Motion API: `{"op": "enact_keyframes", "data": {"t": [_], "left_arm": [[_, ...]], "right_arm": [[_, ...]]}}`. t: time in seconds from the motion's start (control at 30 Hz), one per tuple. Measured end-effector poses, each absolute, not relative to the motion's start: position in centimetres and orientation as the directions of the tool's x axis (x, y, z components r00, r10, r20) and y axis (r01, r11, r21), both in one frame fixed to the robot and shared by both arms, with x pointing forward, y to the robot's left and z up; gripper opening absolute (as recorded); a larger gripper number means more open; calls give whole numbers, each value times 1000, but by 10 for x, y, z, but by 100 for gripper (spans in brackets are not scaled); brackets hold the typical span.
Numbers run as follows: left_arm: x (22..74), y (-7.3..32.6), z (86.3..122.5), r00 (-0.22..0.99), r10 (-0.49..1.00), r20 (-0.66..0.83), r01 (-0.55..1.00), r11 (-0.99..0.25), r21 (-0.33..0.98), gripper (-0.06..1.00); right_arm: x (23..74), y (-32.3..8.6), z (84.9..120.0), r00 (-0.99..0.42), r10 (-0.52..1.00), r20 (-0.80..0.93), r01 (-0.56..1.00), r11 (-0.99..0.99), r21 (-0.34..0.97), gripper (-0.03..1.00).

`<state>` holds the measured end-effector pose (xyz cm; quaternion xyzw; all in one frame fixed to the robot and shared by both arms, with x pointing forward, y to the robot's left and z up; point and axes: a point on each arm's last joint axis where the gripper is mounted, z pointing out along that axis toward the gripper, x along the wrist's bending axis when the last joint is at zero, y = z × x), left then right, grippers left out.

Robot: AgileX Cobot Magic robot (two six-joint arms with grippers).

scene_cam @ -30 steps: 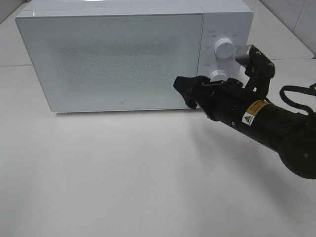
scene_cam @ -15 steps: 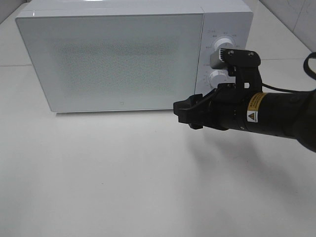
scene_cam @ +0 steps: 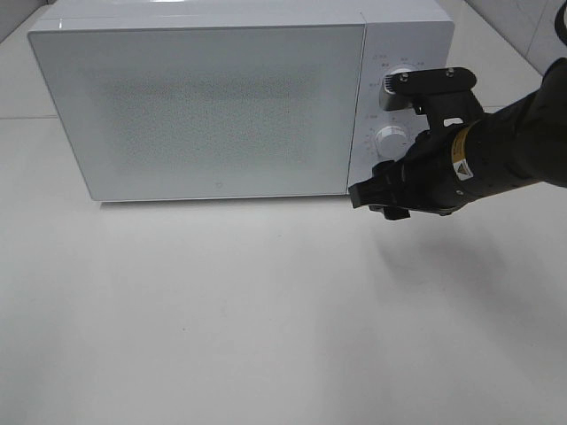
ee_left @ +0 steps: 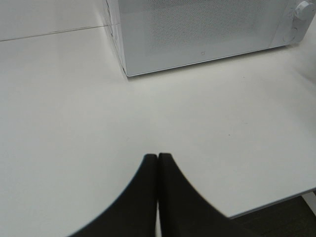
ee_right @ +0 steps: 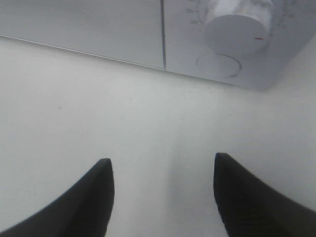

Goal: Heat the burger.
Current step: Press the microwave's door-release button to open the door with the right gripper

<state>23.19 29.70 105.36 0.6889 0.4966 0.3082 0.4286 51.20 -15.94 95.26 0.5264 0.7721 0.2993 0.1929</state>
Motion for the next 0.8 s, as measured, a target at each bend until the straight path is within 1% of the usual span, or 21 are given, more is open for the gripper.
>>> {"op": "enact_keyframes", "data": {"t": [0.03,0.1,0.13,0.17,0.2,0.27,0.3,0.37,0.47,0.53,0.57,0.63,0.67,0.7,0.73,0.8], "left_arm": [[232,297,1054,317,949,-1,420,-139,897,0],[232,297,1054,317,949,-1,420,-139,897,0],[232,297,1054,317,949,-1,420,-139,897,0],[232,297,1054,317,949,-1,420,-139,897,0],[232,297,1054,317,949,-1,420,-139,897,0],[232,297,1054,317,949,-1,420,-139,897,0],[232,297,1054,317,949,-1,420,-139,897,0],[232,297,1054,317,949,-1,420,-139,897,0],[232,297,1054,317,949,-1,420,-139,897,0],[232,297,1054,317,949,-1,420,-139,897,0],[232,297,1054,317,949,-1,420,-139,897,0],[232,297,1054,317,949,-1,420,-139,897,0],[232,297,1054,317,949,-1,420,-139,897,0],[232,297,1054,317,949,-1,420,-139,897,0],[232,297,1054,317,949,-1,420,-139,897,0],[232,297,1054,317,949,-1,420,-139,897,0]], "right_arm": [[512,-159,953,-371,928,17,697,267,665,56],[515,-166,957,-333,940,-67,745,306,592,56],[515,-166,957,-333,940,-67,745,306,592,56],[516,-167,959,-330,940,-85,761,319,565,56],[516,-167,959,-330,940,-85,761,319,565,56],[517,-167,969,-366,923,-121,802,379,462,56],[517,-167,969,-366,923,-121,802,379,462,56],[520,-167,978,-368,926,-79,831,366,419,56],[522,-169,982,-354,934,-57,844,345,411,56],[534,-189,991,-265,964,24,892,236,384,56],[534,-189,991,-265,964,24,892,236,384,56],[540,-208,994,-192,977,88,924,150,351,56],[540,-208,994,-192,977,88,924,150,351,56],[542,-221,994,-150,981,120,941,105,322,56],[542,-221,994,-150,981,120,941,105,322,56],[542,-241,993,-95,984,149,961,52,272,56]]}}
